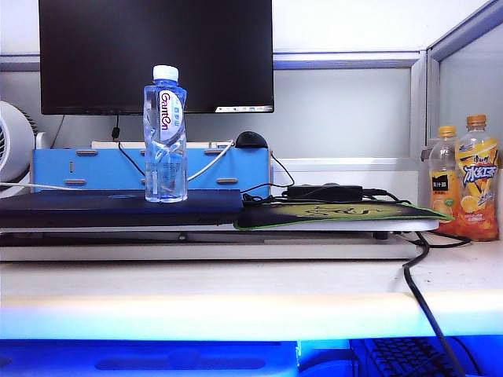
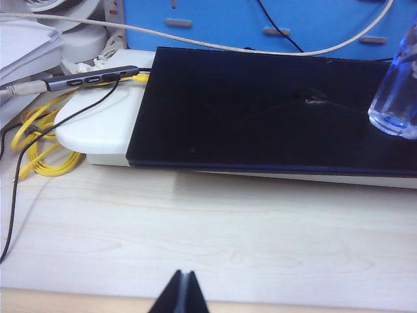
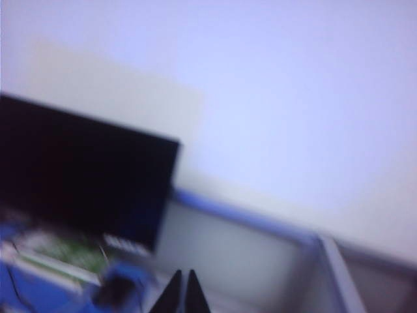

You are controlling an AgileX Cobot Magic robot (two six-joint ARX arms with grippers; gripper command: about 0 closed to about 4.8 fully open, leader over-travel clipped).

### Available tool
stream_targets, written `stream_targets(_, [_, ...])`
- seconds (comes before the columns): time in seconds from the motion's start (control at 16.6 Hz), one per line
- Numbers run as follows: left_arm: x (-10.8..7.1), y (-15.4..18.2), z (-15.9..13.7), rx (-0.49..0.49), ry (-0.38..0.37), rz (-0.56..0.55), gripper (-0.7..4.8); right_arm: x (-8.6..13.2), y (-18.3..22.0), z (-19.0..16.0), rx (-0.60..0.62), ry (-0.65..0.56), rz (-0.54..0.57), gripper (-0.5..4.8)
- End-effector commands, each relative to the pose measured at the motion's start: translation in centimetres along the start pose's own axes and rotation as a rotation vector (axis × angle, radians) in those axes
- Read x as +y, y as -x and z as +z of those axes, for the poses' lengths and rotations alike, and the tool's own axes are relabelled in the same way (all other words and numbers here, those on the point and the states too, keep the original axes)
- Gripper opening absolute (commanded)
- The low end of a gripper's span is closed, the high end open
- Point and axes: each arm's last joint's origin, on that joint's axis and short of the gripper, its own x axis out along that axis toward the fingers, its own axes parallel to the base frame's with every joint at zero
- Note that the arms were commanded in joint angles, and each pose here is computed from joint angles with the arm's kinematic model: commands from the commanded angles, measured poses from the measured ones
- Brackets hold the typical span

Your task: Pick up the mineral water bottle and place it on the laptop.

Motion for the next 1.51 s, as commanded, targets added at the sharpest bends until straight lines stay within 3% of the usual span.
stream_targets(0.06, [0.0,0.0,0.0,-0.003,-0.002,-0.003,-0.02,0.2,1.4,-2.2,0.207,0.060,0.012,-0.01])
stream_targets(0.12, [0.0,0.0,0.0,-0.003,-0.001,-0.003,-0.02,0.6,1.1,-3.2,0.235,0.070,0.023,-0.01])
stream_targets(0.24, [0.0,0.0,0.0,-0.003,-0.002,-0.003,-0.02,2.2,0.1,-6.6,0.168,0.046,-0.001,-0.01])
stream_targets(0.36, [0.0,0.0,0.0,-0.003,-0.001,-0.003,-0.02,4.2,-0.7,-11.7,0.075,0.015,-0.045,0.03])
stream_targets(0.42, [0.0,0.0,0.0,-0.003,-0.001,-0.004,-0.02,5.2,-0.9,-15.1,0.059,0.017,-0.058,0.33])
stream_targets(0.54, [0.0,0.0,0.0,-0.003,-0.002,-0.003,-0.02,6.9,-0.7,-21.8,0.090,0.045,-0.040,0.84])
stream_targets(0.66, [0.0,0.0,0.0,-0.003,-0.001,-0.003,-0.02,7.8,0.7,-27.7,0.161,0.059,0.042,0.86])
stream_targets(0.78, [0.0,0.0,0.0,-0.003,-0.001,-0.003,-0.02,7.8,2.4,-31.7,0.218,-0.049,-0.025,0.86])
stream_targets(0.96, [0.0,0.0,0.0,-0.003,-0.001,-0.004,-0.02,7.8,4.5,-35.1,0.215,-0.164,-0.122,0.86])
stream_targets(1.51, [0.0,0.0,0.0,-0.003,-0.002,-0.003,-0.02,8.1,5.9,-41.1,0.424,-0.221,-0.221,0.85])
